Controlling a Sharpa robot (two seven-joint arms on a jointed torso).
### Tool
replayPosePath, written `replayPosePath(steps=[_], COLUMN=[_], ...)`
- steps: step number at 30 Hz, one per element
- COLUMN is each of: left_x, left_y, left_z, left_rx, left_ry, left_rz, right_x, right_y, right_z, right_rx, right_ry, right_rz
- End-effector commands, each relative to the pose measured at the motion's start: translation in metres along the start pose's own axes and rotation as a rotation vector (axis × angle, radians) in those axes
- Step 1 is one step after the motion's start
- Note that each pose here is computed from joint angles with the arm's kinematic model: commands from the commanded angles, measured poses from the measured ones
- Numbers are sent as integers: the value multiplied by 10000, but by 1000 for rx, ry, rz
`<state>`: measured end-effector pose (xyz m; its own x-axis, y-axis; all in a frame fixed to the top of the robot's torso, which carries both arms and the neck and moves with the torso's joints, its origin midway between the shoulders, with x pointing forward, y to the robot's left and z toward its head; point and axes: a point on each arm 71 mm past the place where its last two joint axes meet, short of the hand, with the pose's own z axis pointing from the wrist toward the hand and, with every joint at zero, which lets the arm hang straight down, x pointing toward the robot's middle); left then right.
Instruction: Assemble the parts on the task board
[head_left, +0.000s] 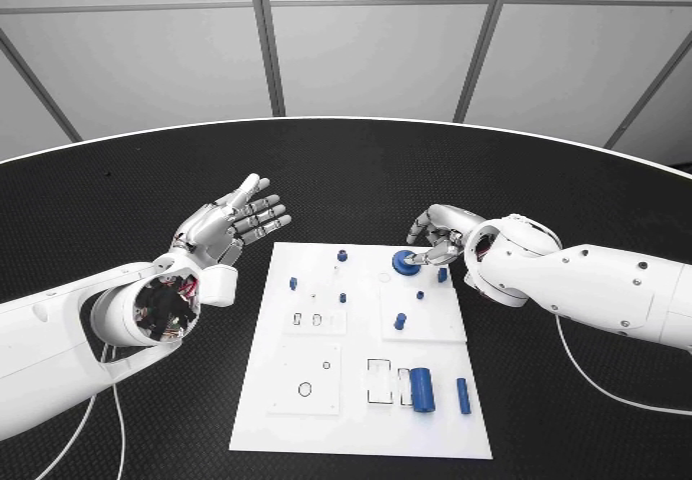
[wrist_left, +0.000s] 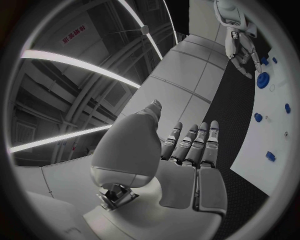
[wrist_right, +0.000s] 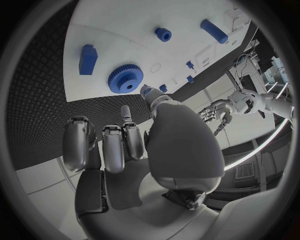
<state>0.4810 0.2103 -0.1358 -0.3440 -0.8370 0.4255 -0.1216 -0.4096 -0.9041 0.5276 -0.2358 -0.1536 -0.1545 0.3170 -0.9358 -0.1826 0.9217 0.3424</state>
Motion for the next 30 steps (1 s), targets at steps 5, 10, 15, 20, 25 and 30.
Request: replayPosePath(steps=[5,10,15,20,25,30], left_x=[-2,-6,-7,-8,-11,-10], left_y=[-1,-4,-5,-6,-8,-7], left_z=[-1,-4,-5,-8,-11,-11], left_rx=[0,1,1,1,1,1], left_ry=[-1,-2,-2,-3,-4,-4], left_rz=[0,1,1,1,2,2], right_x=[43,58,78,99,115,129], right_y=[2,-12,-11,-19,-25,-15], right_z=[0,6,15,23,32,39], right_rx=[2,7,9,13,15,14], right_ry=[16,20,26,29,31,33], right_rz=[-1,-3,-4,-5,-5,-5])
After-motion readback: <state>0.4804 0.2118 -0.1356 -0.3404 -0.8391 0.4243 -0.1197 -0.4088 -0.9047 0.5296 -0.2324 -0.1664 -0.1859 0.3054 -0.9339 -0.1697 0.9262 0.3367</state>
